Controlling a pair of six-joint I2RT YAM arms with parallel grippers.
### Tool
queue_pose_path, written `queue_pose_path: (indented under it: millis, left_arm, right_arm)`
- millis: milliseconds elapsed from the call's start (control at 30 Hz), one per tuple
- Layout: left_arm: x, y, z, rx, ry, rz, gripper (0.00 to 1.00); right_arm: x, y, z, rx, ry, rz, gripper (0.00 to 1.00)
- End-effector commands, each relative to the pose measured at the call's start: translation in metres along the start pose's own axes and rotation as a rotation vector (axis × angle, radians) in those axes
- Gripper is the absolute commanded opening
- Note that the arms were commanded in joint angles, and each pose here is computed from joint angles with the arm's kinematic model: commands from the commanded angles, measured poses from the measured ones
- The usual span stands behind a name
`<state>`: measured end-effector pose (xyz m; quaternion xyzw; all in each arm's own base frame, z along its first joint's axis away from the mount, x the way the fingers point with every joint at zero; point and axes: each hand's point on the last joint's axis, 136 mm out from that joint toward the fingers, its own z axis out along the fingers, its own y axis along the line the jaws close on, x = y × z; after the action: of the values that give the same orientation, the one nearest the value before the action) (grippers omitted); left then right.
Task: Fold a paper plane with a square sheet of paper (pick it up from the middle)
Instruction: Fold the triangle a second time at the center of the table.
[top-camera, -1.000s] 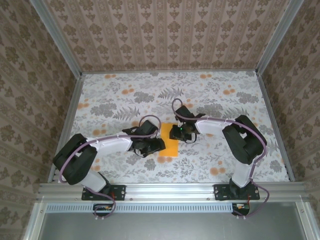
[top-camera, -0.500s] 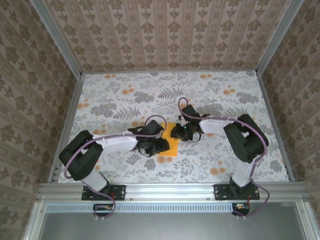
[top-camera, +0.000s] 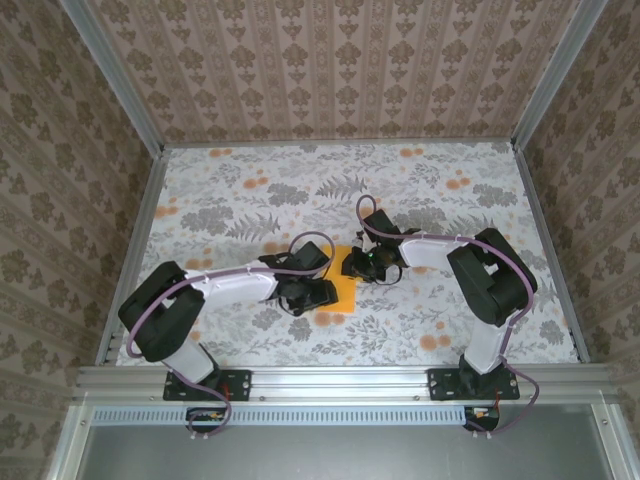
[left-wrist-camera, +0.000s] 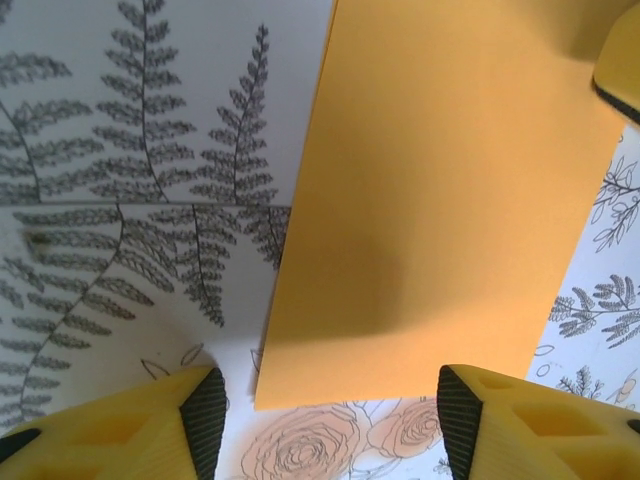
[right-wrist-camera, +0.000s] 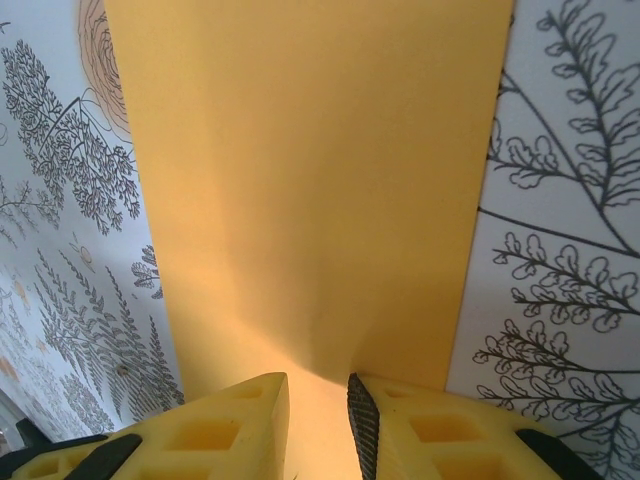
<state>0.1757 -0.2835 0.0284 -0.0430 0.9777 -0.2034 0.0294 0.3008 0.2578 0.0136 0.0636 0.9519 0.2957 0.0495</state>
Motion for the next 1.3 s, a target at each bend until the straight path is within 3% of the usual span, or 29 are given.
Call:
queue_pose_path:
  millis: [0, 633, 1267]
  left_arm:
    - [0.002, -0.016, -0.008, 0.007, 0.013, 0.021, 0.63]
    - [0.0, -0.002, -0.002, -0.087, 0.0, -0.006, 0.74]
    - [0.0, -0.02, 0.004, -0.025, 0.028, 0.012, 0.71]
  right_arm:
    - [0.019, -0.051, 0.018, 0.161, 0.045, 0.059, 0.27]
    - [0.019, -0.051, 0.017, 0.161, 0.044, 0.057, 0.27]
    - [0.019, -0.052, 0.018, 0.164, 0.044, 0.057, 0.27]
